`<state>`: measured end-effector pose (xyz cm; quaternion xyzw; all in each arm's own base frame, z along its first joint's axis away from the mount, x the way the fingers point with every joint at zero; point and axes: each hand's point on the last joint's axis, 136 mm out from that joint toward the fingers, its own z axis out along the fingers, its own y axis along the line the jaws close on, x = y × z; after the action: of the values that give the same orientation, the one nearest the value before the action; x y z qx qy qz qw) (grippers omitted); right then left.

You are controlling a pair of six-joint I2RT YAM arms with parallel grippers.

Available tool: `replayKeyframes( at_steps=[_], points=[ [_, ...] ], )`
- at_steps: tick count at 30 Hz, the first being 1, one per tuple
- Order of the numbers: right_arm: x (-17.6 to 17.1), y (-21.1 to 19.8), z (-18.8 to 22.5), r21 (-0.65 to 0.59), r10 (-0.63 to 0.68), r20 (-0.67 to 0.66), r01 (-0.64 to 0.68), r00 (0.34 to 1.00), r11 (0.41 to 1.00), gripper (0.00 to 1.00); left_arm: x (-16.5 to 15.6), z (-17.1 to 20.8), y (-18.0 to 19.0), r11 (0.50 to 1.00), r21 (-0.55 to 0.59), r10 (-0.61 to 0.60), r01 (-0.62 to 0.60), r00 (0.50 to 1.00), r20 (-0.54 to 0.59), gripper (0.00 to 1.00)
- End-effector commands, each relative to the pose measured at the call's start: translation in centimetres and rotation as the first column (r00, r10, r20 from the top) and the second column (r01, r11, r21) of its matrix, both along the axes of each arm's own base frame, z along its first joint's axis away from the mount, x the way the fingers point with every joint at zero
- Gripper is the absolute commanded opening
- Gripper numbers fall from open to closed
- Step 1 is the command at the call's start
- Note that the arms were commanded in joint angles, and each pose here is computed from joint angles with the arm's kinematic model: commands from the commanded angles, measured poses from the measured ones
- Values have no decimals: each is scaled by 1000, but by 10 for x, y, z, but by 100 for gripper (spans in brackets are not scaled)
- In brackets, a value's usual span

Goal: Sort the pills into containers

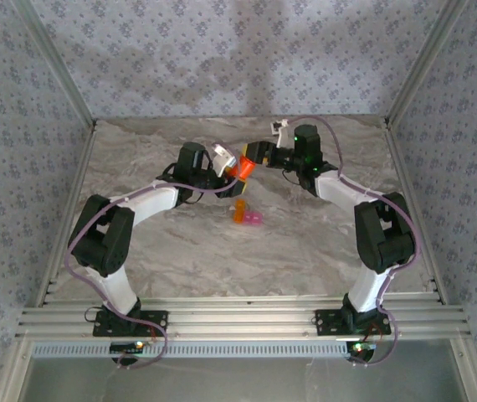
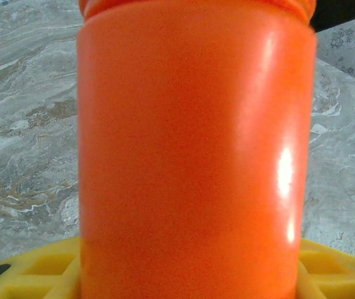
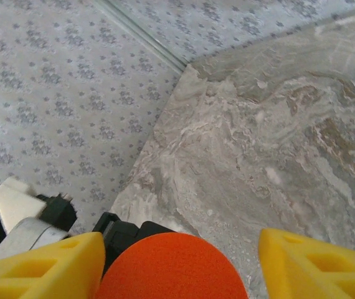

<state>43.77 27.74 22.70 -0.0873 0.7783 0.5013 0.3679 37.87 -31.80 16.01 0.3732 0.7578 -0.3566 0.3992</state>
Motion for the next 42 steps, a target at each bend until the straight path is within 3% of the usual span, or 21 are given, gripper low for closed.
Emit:
replayKeyframes(
  at_steps=[1,5,11,32,39,42],
  points=[
    [6,-13,9,4,-76,-36,77,996,997,71,6,25,-6,1000,-25,-11,13,997,83,0],
    [12,-30,7,8,-172,-126,174,977,985,72,11,18,-3,999,24,21,-24,994,107,0],
    [13,-55,-16,-84,-326,-248,315,912,945,73,14,10,-1,994,86,48,-61,989,143,0],
    [9,-13,-7,-81,-252,-259,239,932,968,74,12,8,-6,991,118,39,-60,985,168,0],
    [6,-4,-14,-92,-237,-273,220,932,971,72,12,10,-7,992,113,41,-61,984,171,0],
    [4,-2,-15,-93,-228,-278,211,933,973,67,12,11,-7,992,112,42,-62,984,173,0]
  ],
)
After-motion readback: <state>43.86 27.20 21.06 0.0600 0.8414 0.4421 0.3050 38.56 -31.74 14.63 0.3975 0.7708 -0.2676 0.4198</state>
